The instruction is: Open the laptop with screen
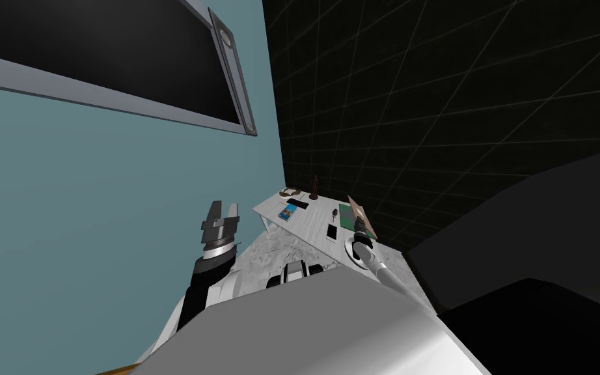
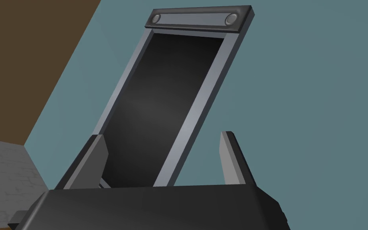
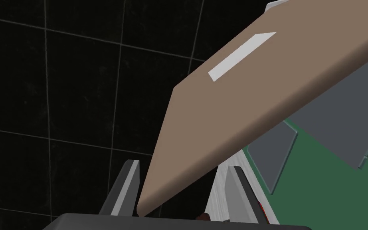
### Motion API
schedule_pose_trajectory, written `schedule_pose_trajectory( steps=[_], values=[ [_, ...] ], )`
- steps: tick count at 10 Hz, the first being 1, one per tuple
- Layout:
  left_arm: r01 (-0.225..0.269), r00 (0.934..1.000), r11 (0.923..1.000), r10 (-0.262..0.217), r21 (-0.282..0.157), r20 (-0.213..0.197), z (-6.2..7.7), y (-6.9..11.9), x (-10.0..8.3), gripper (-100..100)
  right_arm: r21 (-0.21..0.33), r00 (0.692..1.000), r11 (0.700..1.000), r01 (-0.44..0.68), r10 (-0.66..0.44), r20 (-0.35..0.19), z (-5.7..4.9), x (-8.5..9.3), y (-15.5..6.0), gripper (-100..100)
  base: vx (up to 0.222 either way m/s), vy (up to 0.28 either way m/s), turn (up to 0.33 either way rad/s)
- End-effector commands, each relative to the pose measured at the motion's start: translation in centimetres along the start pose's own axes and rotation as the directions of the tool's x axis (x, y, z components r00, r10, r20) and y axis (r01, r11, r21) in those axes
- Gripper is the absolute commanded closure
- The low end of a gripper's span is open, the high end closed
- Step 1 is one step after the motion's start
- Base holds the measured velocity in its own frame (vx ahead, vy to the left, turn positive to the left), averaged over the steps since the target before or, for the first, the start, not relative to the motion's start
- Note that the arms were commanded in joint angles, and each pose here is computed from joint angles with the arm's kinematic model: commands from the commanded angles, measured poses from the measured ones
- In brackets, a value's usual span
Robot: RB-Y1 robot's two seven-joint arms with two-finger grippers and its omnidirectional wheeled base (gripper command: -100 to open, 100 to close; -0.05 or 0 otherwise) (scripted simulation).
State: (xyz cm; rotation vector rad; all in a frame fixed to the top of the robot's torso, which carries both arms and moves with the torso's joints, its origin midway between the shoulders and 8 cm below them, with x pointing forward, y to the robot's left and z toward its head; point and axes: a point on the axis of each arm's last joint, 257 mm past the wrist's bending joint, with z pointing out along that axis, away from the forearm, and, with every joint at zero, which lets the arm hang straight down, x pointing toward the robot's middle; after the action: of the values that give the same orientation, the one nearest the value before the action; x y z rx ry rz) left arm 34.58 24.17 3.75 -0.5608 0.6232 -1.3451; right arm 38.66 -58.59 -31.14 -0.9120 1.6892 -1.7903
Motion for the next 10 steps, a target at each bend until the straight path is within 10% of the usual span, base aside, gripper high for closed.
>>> schedule_pose_trajectory(
  steps=[1,2,3,10],
  values=[
    [0.000,1.0000,1.0000,0.000,0.000,0.000,0.0,0.0,0.0,0,0.001,0.999,0.999,0.044,-0.044,0.001,-0.7,0.3,0.5,100,0.050,0.017,0.003],
    [0.000,1.0000,1.0000,0.000,0.000,0.000,0.0,0.0,0.0,0,-0.084,0.996,0.993,-0.078,0.074,-0.046,-1.7,1.2,3.6,100,-0.027,-0.052,0.385],
    [0.000,1.0000,1.0000,0.000,0.000,0.000,0.0,0.0,0.0,0,-0.041,1.000,0.999,-0.013,0.012,-0.022,0.3,1.5,1.1,-100,-0.027,0.027,0.068],
    [0.000,1.0000,1.0000,0.000,0.000,0.000,0.0,0.0,0.0,0,-0.034,1.000,0.999,-0.008,0.008,0.007,4.7,3.8,-2.9,-100,-0.004,0.093,-0.067]
  ],
)
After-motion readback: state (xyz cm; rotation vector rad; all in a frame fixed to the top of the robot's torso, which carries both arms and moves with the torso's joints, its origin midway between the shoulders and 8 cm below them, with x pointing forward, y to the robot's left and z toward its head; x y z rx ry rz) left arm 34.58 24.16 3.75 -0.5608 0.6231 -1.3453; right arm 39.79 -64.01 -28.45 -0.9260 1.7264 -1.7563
